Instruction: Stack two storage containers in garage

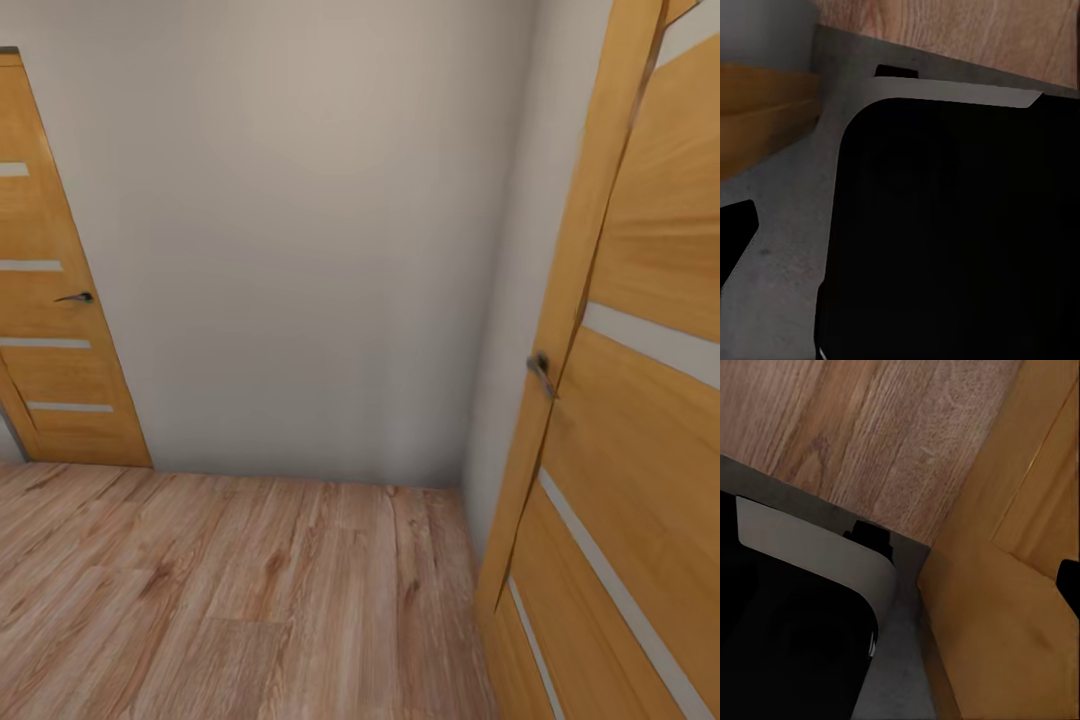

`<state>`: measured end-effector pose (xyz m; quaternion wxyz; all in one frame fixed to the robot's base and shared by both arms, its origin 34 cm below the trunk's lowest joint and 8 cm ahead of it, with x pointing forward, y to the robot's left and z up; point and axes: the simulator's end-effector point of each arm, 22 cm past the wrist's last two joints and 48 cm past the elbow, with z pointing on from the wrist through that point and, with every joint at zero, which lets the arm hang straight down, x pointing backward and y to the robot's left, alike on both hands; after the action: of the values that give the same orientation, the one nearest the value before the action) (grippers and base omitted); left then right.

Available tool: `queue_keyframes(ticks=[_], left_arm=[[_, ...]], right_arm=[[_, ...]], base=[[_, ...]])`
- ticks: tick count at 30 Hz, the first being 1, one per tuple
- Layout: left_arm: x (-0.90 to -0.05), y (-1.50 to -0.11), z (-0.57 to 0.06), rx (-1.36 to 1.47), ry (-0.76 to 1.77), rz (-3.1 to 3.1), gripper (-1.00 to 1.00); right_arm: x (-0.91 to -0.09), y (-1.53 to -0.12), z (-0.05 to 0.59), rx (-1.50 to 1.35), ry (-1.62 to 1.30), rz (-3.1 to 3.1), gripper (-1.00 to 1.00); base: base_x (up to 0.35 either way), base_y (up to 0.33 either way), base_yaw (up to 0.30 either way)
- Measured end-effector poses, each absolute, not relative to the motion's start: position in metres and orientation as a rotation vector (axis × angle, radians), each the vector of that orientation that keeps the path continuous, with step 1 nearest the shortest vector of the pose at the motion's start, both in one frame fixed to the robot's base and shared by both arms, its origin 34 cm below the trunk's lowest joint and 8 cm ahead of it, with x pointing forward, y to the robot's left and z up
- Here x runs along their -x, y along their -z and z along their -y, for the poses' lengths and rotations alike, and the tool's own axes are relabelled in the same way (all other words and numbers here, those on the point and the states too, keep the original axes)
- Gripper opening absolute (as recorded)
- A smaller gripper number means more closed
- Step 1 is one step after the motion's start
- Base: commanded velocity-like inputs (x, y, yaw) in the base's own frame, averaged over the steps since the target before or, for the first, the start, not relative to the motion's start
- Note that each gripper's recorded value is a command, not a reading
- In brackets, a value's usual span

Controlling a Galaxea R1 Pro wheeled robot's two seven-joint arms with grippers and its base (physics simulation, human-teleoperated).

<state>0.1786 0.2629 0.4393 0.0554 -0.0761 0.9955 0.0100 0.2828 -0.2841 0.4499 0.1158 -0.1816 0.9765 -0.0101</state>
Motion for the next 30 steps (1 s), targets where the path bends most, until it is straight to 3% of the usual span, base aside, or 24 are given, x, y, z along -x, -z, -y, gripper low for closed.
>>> queue_keyframes(ticks=[30], left_arm=[[-0.1786, -0.4393, -0.2630, 0.231, -0.031, -3.022, 1.00]], right_arm=[[-0.2837, -0.4501, 0.2852, 0.535, 0.032, -2.857, 1.00]], base=[[0.321, 0.000, 0.000]])
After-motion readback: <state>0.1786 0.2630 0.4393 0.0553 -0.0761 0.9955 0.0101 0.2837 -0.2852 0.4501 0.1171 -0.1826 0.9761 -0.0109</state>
